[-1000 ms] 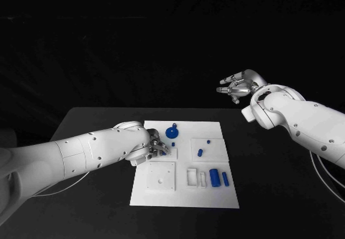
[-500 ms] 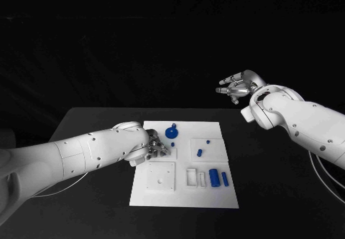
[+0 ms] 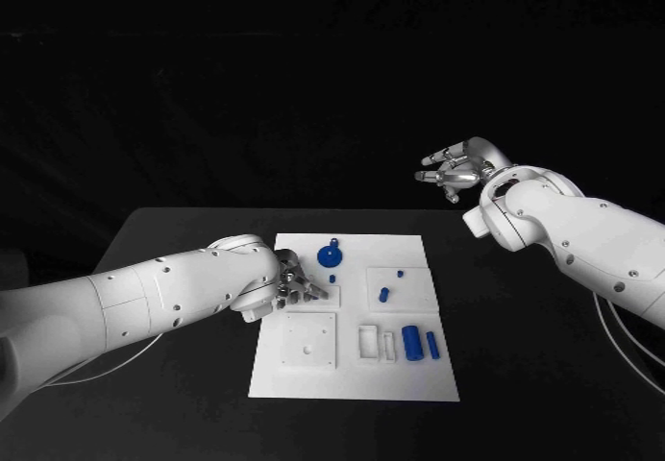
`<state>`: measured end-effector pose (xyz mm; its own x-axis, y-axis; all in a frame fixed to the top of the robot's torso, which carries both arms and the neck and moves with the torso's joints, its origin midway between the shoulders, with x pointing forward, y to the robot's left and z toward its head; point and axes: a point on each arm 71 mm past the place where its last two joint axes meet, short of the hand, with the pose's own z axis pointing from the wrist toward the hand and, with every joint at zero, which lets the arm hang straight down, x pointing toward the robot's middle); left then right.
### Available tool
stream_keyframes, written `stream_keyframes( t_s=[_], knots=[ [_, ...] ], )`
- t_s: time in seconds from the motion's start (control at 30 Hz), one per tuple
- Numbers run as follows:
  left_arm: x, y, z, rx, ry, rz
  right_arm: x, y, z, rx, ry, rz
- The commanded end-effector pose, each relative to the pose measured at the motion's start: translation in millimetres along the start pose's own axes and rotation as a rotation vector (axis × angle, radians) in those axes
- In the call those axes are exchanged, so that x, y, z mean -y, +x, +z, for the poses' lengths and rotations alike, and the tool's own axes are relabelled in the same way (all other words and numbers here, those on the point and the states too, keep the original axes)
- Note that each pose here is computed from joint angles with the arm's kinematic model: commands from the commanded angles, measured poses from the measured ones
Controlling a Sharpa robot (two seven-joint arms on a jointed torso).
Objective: Assemble the parts on the task board
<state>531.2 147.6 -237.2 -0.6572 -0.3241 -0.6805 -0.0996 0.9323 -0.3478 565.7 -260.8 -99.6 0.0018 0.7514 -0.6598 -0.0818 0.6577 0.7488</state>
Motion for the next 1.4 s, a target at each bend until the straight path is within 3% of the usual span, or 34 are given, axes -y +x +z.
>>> stream_keyframes(
  t_s=[0.03,0.2,0.33,0.43,0.67,0.87,1.2,1.4],
  knots=[
    [2.6,-2.5,-2.4,-0.007,0.028,-0.014,-0.2,1.1,0.1,-0.009,-0.008,-0.002],
    [4.1,-11.5,-6.7,0.001,0.053,-0.064,1.7,0.7,0.4,-0.007,-0.004,-0.001],
    [4.9,-24.8,-11.3,0.012,0.068,-0.121,2.7,0.6,0.6,-0.007,-0.002,-0.001],
    [3.3,-40.1,-15.1,0.020,0.075,-0.163,3.1,0.7,0.8,-0.007,-0.001,-0.001],
    [-7.6,-86.0,-21.6,0.080,0.094,-0.234,4.4,0.6,1.2,-0.009,0.002,-0.001],
    [-16.2,-111.8,-16.8,0.122,0.110,-0.218,4.4,1.0,1.3,-0.014,0.000,0.000],
    [-23.2,-132.8,-5.3,0.165,0.088,-0.198,1.8,4.2,1.6,-0.021,-0.005,0.003],
    [-24.7,-138.6,1.1,0.181,0.065,-0.128,-0.7,5.3,0.8,-0.024,-0.012,0.003]
  ],
)
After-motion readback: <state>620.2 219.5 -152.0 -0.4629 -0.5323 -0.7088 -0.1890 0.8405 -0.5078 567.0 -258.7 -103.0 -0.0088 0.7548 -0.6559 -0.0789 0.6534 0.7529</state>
